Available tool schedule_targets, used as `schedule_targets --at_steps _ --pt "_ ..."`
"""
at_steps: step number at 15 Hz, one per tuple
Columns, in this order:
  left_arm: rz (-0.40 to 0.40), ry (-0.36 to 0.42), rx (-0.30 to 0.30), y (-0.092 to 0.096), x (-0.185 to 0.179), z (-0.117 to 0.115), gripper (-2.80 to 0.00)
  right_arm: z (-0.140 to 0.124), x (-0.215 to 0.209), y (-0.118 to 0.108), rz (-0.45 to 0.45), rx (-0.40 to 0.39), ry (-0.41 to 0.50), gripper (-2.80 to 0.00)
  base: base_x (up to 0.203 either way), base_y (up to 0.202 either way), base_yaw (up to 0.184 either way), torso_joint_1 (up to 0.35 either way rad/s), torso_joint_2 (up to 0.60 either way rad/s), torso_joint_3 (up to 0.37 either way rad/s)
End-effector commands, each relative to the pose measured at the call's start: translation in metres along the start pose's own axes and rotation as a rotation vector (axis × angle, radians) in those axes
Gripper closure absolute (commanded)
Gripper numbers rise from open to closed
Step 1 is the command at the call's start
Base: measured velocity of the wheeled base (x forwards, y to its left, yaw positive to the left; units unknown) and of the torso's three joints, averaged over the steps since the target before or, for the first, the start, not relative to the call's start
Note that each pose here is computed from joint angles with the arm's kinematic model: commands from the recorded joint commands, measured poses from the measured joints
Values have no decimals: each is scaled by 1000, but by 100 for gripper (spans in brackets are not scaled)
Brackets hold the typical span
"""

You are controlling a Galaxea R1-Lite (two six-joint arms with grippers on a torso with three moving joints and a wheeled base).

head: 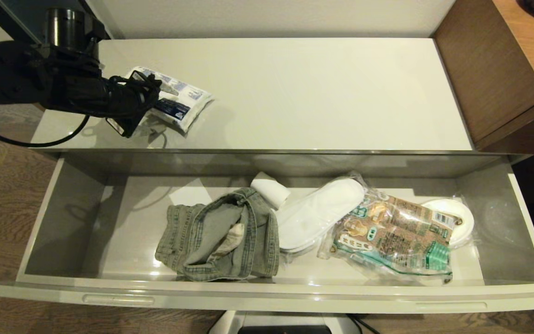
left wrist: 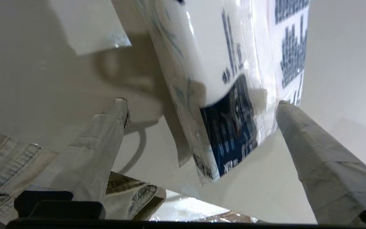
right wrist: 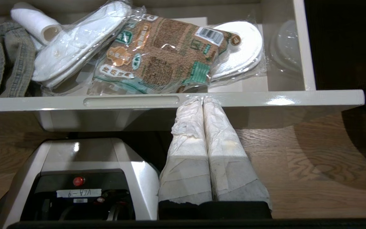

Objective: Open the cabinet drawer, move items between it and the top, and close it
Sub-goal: Pick up the tissue on the table

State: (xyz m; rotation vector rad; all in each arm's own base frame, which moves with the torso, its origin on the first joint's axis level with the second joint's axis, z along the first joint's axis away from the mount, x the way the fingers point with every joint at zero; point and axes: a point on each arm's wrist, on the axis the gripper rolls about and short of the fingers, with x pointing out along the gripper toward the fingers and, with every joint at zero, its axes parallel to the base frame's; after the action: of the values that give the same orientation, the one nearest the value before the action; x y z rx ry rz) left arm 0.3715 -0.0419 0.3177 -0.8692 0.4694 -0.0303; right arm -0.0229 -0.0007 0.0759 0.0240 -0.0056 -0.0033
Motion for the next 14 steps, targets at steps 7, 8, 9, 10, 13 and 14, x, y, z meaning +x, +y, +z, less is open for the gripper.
schedule_targets --at_steps 7,8,9,10,13,14 --pt "-15 -27 2 -3 3 0 -280 -1 0 0 0 1 -5 0 0 0 0 0 0 0" --pt "-15 -27 2 -3 3 0 0 -1 0 0 0 1 -5 0 0 0 0 0 0 0" --pt "-9 -35 8 -5 3 -3 0 -1 0 0 0 1 -5 0 0 0 0 0 0 0" --pt "-10 -35 8 -5 4 -3 0 -1 0 0 0 1 -5 0 0 0 0 0 0 0" --pt "-11 -29 9 -6 5 -5 0 -1 0 0 0 -1 -5 0 0 0 0 0 0 0" --pt "-11 -27 9 -6 4 -5 0 -1 0 0 0 -1 -5 0 0 0 0 0 0 0"
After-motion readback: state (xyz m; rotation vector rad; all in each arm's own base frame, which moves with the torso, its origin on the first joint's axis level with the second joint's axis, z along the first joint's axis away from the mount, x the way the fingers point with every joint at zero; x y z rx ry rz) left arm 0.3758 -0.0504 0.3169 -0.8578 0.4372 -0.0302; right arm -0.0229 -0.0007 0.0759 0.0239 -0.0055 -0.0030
